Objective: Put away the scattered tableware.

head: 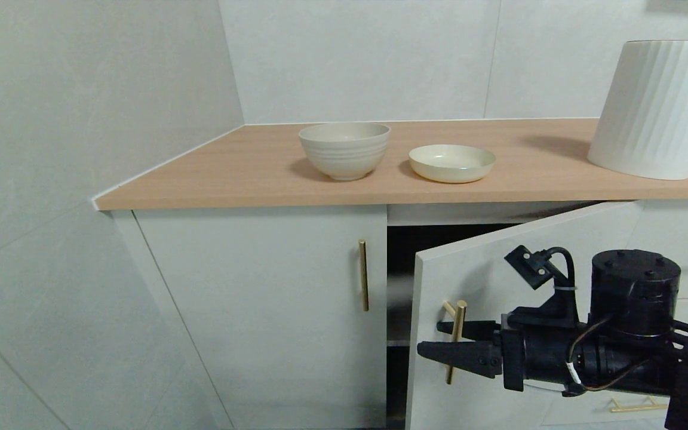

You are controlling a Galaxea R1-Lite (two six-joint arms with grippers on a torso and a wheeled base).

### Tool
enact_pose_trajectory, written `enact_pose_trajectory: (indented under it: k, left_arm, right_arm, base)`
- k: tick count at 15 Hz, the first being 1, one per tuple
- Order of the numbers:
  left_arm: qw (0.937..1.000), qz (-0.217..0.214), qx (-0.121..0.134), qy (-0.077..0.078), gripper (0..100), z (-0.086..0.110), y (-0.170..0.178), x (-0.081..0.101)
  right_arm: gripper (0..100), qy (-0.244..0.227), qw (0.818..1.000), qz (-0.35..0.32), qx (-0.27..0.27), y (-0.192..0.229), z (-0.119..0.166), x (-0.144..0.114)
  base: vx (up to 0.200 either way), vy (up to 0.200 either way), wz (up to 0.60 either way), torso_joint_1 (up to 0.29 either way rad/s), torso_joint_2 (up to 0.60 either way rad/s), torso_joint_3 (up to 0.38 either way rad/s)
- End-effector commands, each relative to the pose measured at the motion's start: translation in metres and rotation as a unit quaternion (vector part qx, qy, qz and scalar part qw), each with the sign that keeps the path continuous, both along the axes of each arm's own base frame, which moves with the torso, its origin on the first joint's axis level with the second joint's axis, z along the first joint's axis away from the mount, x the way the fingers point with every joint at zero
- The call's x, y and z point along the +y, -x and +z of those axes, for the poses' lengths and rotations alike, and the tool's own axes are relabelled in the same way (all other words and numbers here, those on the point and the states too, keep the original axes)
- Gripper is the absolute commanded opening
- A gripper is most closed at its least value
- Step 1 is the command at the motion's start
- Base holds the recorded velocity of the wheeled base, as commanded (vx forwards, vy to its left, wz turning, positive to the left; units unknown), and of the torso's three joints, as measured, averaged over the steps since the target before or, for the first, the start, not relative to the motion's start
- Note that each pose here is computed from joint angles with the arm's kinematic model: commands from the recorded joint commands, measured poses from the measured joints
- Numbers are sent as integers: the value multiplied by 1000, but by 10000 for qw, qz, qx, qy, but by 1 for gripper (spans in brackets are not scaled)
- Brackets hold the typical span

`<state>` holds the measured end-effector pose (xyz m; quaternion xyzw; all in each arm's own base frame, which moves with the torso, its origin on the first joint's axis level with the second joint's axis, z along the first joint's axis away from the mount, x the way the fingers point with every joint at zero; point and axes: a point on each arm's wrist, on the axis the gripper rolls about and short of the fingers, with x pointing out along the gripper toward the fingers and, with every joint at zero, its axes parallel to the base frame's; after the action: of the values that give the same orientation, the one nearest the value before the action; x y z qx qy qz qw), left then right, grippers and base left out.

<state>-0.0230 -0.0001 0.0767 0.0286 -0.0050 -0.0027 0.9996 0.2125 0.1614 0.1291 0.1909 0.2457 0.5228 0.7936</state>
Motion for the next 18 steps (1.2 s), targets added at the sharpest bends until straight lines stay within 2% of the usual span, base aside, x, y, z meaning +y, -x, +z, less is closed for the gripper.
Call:
enact_pose_trajectory:
  k: [1, 2, 4, 5, 6, 7, 8, 9, 11, 12, 13, 15, 16, 18]
  left_arm:
    - [9992, -185, -365, -22, 100, 17, 5, -1]
    - [9962, -621, -602, -48, 100, 38, 12, -3]
    - [9896, -1361, -413, 209, 100, 97, 13, -6]
    - [9873, -1536, -270, 315, 100, 113, 7, -7]
    - [9777, -2005, 169, 599, 100, 152, -21, -9]
    - [9694, -2247, 437, 883, 100, 170, -42, -10]
    - [9543, -2546, 881, 1294, 100, 182, -71, -12]
    - [9338, -2975, 1255, 1542, 100, 184, -96, -15]
    - [8932, -3598, 1931, 1883, 100, 171, -141, -27]
    - [8750, -3782, 2280, 1983, 100, 160, -158, -36]
    - [8693, -3835, 2400, 1993, 100, 155, -164, -40]
    - [8309, -4097, 3193, 1995, 100, 116, -192, -64]
    - [8242, -4148, 3308, 1981, 100, 107, -198, -70]
    - [8050, -4324, 3576, 1928, 100, 81, -213, -89]
  right_arm:
    - [100, -24, 10000, -9, -38, 4, 3, -3]
    - [100, -19, 10000, -9, -32, 5, 3, -3]
    - [100, -15, 10000, -1, -25, 5, 2, -3]
    - [100, -19, 10000, -1, -31, 5, 3, -3]
    - [100, -19, 10000, -1, -31, 5, 3, -3]
    - [100, -19, 10000, -1, -31, 5, 3, -3]
    - [100, -15, 10000, -1, -25, 5, 2, -3]
    - [100, -19, 10000, -1, -31, 5, 3, -3]
    - [100, -24, 10000, -1, -38, 5, 3, -3]
    - [100, -24, 10000, 6, -38, 6, 3, -3]
    - [100, -19, 10000, 14, -31, 6, 3, -3]
    - [100, -1, 10000, 83, -7, 9, 1, 0]
    - [100, -3, 10000, 82, 0, 9, 1, 0]
    - [100, 6, 10000, 90, 12, 9, 1, 1]
  base:
    - [0, 0, 0, 0, 0, 0]
    - [0, 0, 0, 0, 0, 0]
    - [0, 0, 0, 0, 0, 0]
    - [0, 0, 0, 0, 0, 0]
    - [0, 0, 0, 0, 0, 0]
    - [0, 0, 0, 0, 0, 0]
    - [0, 0, 0, 0, 0, 0]
    - [0, 0, 0, 0, 0, 0]
    - [0, 0, 0, 0, 0, 0]
    - [0, 0, 0, 0, 0, 0]
    - [0, 0, 0, 0, 0, 0]
    - [0, 0, 0, 0, 0, 0]
    - [0, 0, 0, 0, 0, 0]
    - [0, 0, 0, 0, 0, 0]
